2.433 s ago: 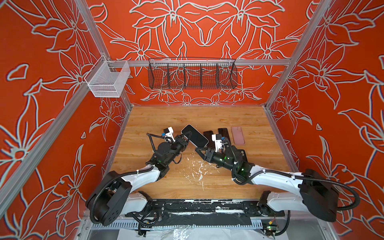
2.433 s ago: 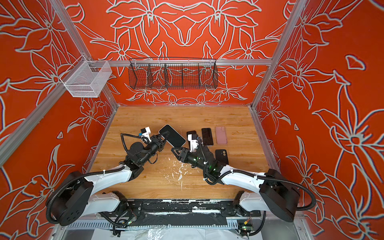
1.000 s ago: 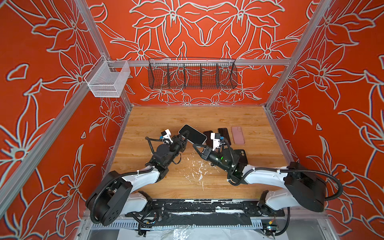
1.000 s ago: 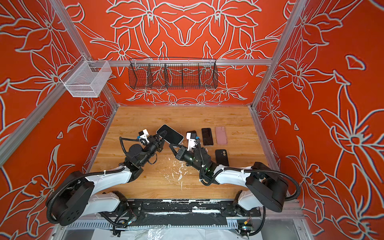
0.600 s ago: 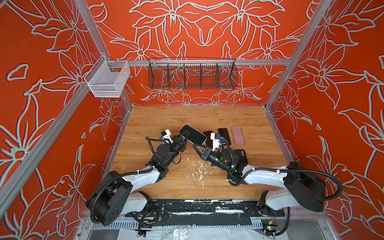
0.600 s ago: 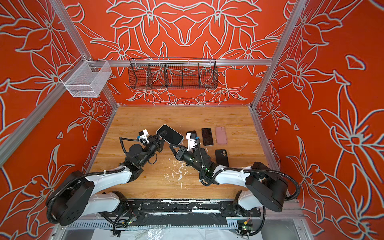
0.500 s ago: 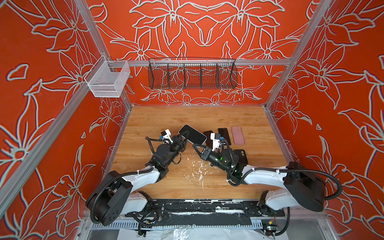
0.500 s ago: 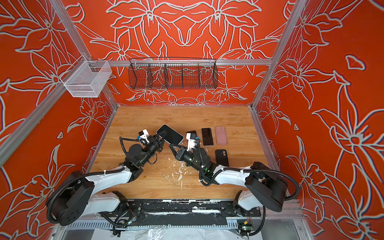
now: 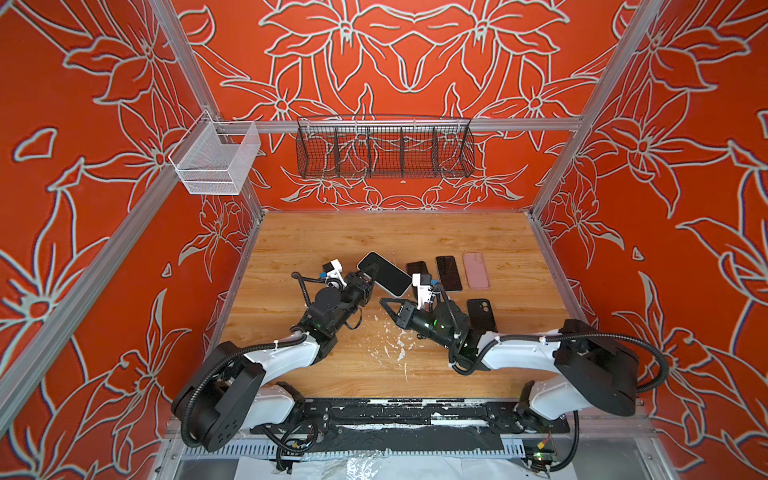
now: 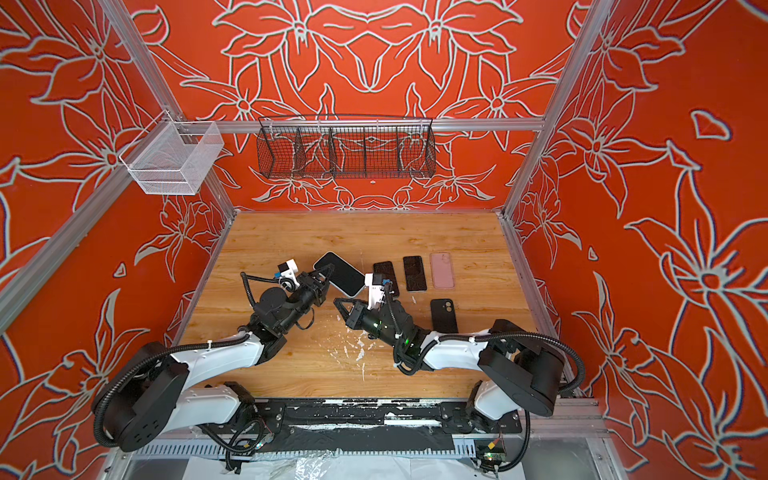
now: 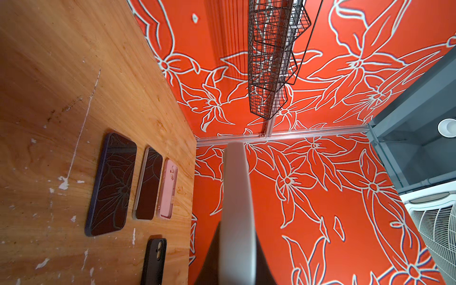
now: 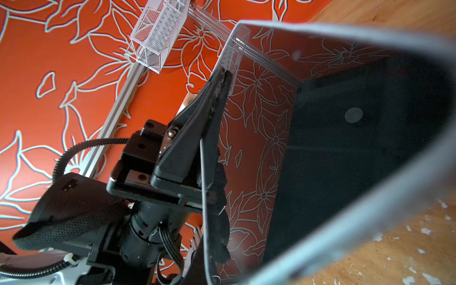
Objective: Take the phone out of the phone case
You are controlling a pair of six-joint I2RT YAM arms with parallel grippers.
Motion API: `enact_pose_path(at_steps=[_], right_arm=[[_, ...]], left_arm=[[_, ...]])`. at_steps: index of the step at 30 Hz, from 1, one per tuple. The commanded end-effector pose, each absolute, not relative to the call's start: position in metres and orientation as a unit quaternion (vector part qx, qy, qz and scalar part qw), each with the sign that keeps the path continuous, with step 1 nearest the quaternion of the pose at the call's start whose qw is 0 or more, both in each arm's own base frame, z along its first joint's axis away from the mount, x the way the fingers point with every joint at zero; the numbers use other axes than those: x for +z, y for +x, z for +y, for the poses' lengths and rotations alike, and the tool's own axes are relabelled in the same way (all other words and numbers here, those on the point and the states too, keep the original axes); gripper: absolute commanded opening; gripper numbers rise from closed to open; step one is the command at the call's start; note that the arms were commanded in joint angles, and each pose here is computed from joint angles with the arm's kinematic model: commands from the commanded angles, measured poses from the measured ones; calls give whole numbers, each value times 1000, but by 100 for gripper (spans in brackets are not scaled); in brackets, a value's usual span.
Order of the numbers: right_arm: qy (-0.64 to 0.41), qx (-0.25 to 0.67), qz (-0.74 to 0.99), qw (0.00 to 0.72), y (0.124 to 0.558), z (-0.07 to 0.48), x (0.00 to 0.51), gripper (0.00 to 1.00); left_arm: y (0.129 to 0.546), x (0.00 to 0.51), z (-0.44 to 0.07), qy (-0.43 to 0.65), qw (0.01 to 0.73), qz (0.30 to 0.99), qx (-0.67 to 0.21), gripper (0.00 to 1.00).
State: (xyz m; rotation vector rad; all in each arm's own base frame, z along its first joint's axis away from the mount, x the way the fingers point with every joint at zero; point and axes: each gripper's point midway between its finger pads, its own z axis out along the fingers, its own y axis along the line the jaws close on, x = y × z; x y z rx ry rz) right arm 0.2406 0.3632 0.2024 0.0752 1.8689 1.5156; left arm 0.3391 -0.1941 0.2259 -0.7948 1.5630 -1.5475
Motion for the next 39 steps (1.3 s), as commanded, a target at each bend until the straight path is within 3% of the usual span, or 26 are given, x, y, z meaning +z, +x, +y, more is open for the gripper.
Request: enact_pose_path(at_steps=[1,6,9,29,39], right_arm=[[24,591,719,365,239,362,208,14],[31,596,713,369,237,355,210,36],[39,602,706,371,235,349,214,43],[50,622,684,378,238,339,234,36],[56,626,683,372,246,342,230,25]], left_arm=[[341,258,-192,-298,416,579,-635,0],[341,259,-191,-298,416,574,-639,0],[341,260,-190,-299,414,572,-642,0],[332,251,-189,-299,400,572,-651,0],[333,251,-192,-297,393,573,-654,0]])
